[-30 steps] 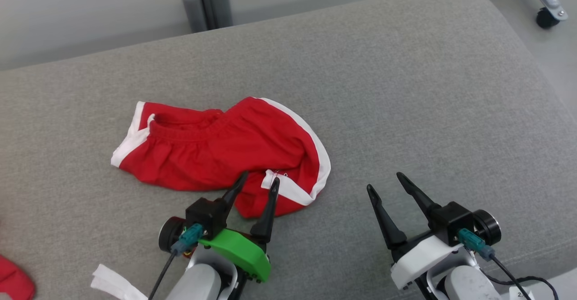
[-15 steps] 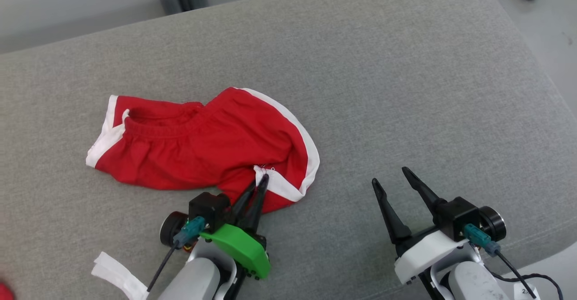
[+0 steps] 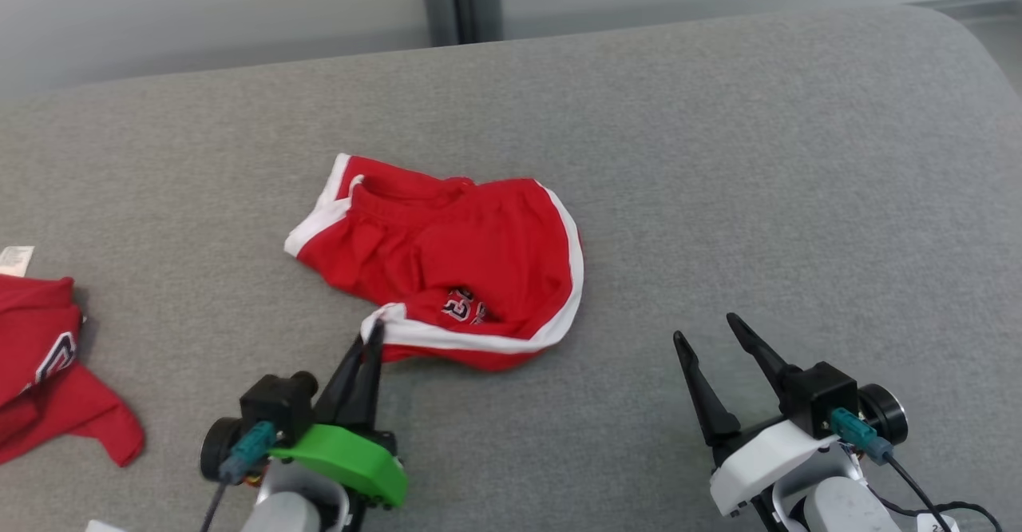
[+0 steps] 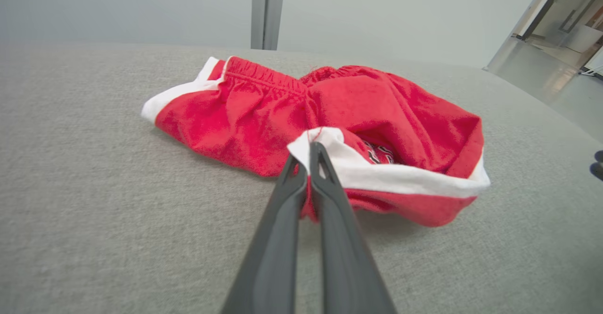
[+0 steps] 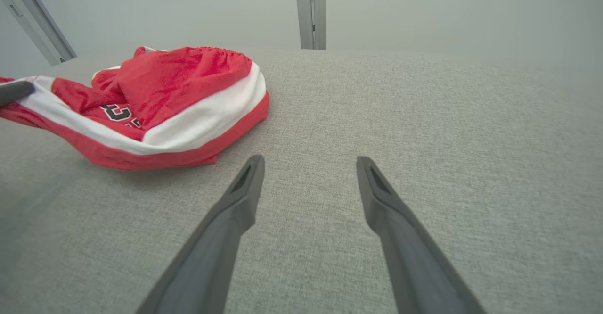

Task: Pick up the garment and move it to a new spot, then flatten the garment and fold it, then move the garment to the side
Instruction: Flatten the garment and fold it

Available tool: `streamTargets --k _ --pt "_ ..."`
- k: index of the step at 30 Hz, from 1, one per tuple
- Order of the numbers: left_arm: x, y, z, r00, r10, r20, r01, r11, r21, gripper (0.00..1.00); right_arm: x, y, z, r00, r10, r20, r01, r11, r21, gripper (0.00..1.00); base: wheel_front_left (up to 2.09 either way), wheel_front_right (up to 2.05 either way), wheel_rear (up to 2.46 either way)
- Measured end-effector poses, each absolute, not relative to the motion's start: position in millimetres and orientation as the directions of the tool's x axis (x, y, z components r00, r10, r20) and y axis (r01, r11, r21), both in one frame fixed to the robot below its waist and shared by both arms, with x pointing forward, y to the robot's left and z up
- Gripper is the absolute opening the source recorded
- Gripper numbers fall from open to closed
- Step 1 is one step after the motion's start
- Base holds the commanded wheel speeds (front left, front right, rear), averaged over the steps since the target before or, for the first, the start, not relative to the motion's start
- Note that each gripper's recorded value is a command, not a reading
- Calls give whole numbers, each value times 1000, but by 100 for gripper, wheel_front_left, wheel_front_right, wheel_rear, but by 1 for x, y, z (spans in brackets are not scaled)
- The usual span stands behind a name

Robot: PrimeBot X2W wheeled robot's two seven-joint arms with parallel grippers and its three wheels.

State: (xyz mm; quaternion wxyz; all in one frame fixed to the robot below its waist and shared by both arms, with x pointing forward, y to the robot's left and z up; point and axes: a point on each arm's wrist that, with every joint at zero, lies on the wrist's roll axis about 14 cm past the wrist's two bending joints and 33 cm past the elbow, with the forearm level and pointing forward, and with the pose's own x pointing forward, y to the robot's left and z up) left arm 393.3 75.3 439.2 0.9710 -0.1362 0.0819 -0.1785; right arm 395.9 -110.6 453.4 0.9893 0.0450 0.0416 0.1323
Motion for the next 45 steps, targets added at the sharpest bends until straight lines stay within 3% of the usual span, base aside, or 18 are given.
streamTargets --k 7,8,9,10,18,27,36,39,42,45 --pt "380 183 434 988 -38 -149 8 980 -198 0 400 -74 464 930 366 -36 -360 927 106 100 0 0 0" --pt "375 196 433 988 9 -156 -39 981 -188 35 400 -69 466 925 378 -31 -373 922 105 100 0 0 0" --pt "371 205 430 985 41 -165 -72 981 -183 77 399 -66 467 922 387 -29 -382 918 104 100 0 0 0" --pt "368 208 429 984 56 -170 -87 980 -181 100 399 -64 467 919 393 -28 -388 916 104 100 0 0 0" --pt "354 229 430 977 131 -167 -159 973 -168 100 407 -22 480 865 501 11 -500 861 99 100 0 0 0" --pt "352 233 440 981 133 -138 -157 970 -187 100 439 54 489 746 666 15 -665 742 86 100 0 0 0" --pt "347 248 438 972 181 -150 -209 958 -197 100 455 104 453 642 758 -115 -750 652 113 100 0 0 0" --pt "346 251 436 968 191 -160 -220 956 -193 100 457 113 445 622 771 -138 -760 637 134 0 0 0 0" --pt "346 252 434 966 196 -167 -227 954 -194 100 461 114 442 630 765 -137 -743 644 184 0 0 0 0" --pt "349 247 434 970 180 -165 -211 958 -196 100 481 102 457 687 721 -88 -695 687 212 0 0 0 0"
